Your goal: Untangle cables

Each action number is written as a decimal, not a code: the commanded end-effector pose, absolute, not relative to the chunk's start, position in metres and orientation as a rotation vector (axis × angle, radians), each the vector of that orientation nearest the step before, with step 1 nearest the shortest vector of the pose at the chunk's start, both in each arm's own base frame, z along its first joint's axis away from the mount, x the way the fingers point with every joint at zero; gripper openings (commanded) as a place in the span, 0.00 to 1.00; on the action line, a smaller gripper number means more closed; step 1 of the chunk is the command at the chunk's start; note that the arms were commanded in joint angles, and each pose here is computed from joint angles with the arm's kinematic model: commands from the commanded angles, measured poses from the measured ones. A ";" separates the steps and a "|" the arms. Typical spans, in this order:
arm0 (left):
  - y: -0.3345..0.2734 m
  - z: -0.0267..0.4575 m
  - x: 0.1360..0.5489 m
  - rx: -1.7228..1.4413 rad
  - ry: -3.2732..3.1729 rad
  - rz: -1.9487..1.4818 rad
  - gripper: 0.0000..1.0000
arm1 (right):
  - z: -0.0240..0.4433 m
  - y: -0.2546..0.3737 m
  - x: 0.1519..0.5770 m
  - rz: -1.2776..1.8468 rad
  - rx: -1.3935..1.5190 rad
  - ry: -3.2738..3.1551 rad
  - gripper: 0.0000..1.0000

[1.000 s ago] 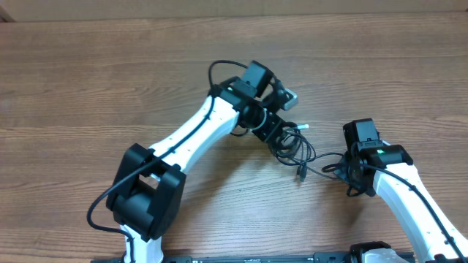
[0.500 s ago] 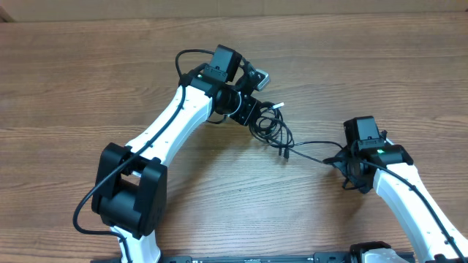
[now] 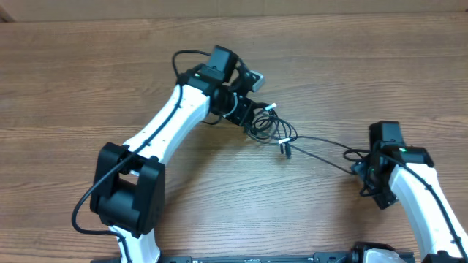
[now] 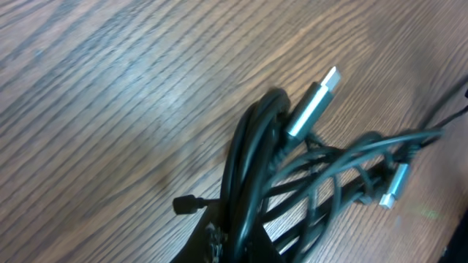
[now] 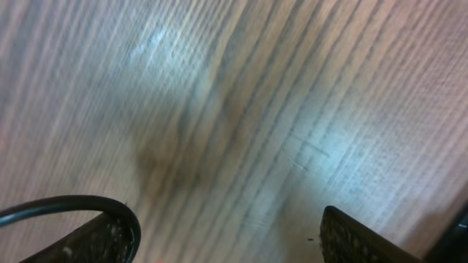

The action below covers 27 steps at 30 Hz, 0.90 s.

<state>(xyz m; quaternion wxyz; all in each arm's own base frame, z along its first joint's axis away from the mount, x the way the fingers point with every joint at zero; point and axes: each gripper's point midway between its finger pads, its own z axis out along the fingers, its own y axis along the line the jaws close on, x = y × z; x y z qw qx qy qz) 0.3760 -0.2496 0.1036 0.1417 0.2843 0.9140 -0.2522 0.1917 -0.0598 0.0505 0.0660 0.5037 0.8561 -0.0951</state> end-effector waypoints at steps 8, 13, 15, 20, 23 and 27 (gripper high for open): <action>-0.212 0.116 0.398 0.709 2.624 -0.646 0.04 | 0.055 -0.098 0.179 -0.453 1.540 2.541 0.85; -0.210 0.116 0.397 0.700 2.634 -0.647 0.04 | 0.056 -0.107 0.177 -0.477 1.624 2.463 0.91; -0.211 0.116 0.394 0.703 2.641 -0.667 0.04 | 0.055 -0.108 0.178 -0.441 1.663 2.445 0.93; -0.234 0.120 0.380 0.773 2.620 -0.771 0.04 | 0.048 -0.087 0.199 -0.136 1.698 2.464 0.97; -0.242 0.118 0.376 0.807 2.618 -0.740 0.04 | 0.049 -0.071 0.217 0.048 1.595 2.516 1.00; -0.253 0.118 0.369 0.867 2.602 -0.733 0.04 | 0.061 -0.030 0.256 0.454 1.064 2.658 1.00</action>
